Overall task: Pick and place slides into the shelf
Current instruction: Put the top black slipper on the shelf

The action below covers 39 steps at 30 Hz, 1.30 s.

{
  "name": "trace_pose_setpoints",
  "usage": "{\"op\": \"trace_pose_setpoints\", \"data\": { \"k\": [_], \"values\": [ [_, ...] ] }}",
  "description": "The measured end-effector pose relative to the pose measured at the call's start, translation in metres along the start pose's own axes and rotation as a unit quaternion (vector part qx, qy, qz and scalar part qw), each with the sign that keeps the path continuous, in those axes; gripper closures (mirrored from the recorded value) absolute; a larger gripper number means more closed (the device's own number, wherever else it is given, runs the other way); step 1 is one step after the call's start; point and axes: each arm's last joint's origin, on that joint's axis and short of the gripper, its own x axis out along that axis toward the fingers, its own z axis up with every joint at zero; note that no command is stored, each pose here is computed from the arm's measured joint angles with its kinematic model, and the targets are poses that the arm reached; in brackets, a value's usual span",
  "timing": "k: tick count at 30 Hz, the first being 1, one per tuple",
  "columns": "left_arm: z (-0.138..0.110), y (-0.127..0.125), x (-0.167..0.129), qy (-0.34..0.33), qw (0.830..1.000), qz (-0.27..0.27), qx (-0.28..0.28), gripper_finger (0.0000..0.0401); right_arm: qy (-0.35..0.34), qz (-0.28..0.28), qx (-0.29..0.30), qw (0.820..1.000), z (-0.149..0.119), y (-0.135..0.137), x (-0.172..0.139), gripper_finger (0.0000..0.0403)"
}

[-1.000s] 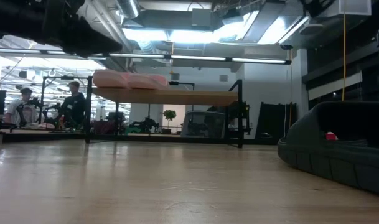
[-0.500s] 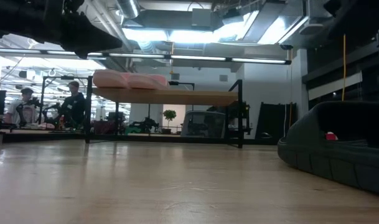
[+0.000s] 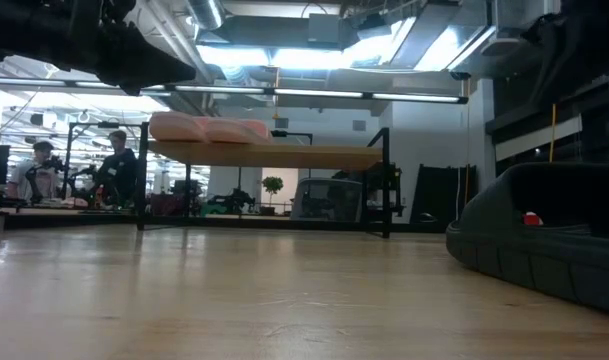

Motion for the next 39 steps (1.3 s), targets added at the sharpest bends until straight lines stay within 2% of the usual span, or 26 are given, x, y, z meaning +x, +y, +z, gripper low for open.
{"op": "trace_pose_setpoints", "data": {
  "k": [10, 17, 24, 30, 39],
  "values": [
    [0.0, 0.0, 0.0, 0.0, 1.0, 0.0, 0.0, 0.0399, 0.105, -0.055, -0.09, 0.989, 0.001, 0.006, 0.039, 0.0309],
    [0.0, 0.0, 0.0, 0.0, 1.0, 0.0, 0.0, 0.0399, 0.137, -0.075, -0.092, 0.983, 0.003, 0.008, 0.056, 0.0264],
    [0.0, 0.0, 0.0, 0.0, 1.0, 0.0, 0.0, 0.0399, 0.163, -0.09, -0.095, 0.978, 0.002, 0.008, 0.067, 0.0237],
    [0.0, 0.0, 0.0, 0.0, 1.0, 0.0, 0.001, 0.0399, 0.199, -0.114, -0.061, 0.971, 0.001, 0.001, 0.075, 0.0233],
    [-0.002, 0.0, 0.0, 0.009, 1.0, 0.0, 0.007, 0.0399, 0.221, -0.109, -0.04, 0.968, 0.003, -0.007, 0.081, 0.0242]
  ]
}}
